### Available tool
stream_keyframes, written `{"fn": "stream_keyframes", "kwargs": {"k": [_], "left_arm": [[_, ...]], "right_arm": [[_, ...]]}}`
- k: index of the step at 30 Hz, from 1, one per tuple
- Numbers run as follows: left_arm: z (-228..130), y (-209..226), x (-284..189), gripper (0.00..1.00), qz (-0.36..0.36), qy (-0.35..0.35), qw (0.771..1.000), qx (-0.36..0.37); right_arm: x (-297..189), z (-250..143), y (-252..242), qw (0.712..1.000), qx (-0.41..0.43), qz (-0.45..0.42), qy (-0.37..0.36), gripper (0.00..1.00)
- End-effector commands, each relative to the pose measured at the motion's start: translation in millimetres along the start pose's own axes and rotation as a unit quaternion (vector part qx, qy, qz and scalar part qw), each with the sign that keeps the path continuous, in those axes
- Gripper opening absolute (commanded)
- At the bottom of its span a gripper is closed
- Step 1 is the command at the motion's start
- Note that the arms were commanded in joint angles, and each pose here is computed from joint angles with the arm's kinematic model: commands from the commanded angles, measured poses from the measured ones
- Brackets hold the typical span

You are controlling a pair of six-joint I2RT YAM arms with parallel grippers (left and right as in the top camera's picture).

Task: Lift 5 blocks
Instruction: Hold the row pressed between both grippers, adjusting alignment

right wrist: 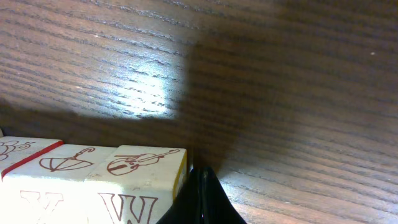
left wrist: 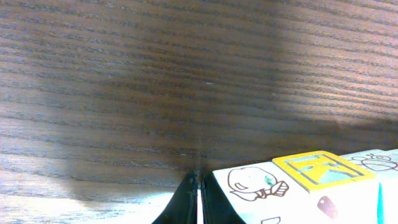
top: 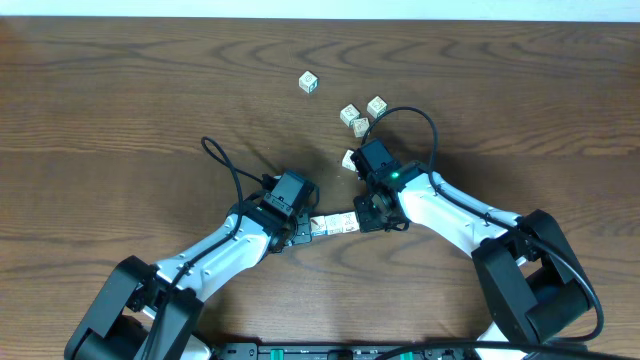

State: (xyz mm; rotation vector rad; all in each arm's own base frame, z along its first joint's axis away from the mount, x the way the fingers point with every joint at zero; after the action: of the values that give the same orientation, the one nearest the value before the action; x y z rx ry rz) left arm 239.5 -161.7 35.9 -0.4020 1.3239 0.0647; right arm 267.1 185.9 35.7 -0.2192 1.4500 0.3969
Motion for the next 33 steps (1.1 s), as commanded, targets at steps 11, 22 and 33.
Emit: {"fn": "stream_keyframes", "kwargs": {"k": [11, 22, 33], "left_arm": [[-19.2, -47.9, -20.1, 0.08, -0.121, 0.053, 0.990, 0.042], [-16.4, -51.8, -25.8, 0.07, -0.131, 0.046, 0.989, 0.042], [-15.3, -53.3, -29.5, 0.07, -0.136, 0.043, 0.989, 0.035]], "right_arm": [[-7.8, -11.6, 59.3, 0.990, -0.043, 0.132, 0.016, 0.01], [-14.9, -9.4, 60.4, 0.990, -0.045, 0.134, 0.005, 0.01], [-15.1, -9.6, 60.9, 0.990, -0.036, 0.136, 0.007, 0.01]]}}
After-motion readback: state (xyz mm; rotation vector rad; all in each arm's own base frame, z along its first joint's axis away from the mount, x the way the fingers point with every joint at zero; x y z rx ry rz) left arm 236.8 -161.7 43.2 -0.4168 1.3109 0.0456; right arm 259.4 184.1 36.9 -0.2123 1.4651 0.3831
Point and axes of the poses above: each gripper's point midway between its finger pads, its own x axis out along the fingers, its own y axis along the line the jaws close on, z = x × y, the point moved 4 cm from there along -x, back along the fingers, and after that the axes turned 12 degrees about -x, right-handed, at the moved point
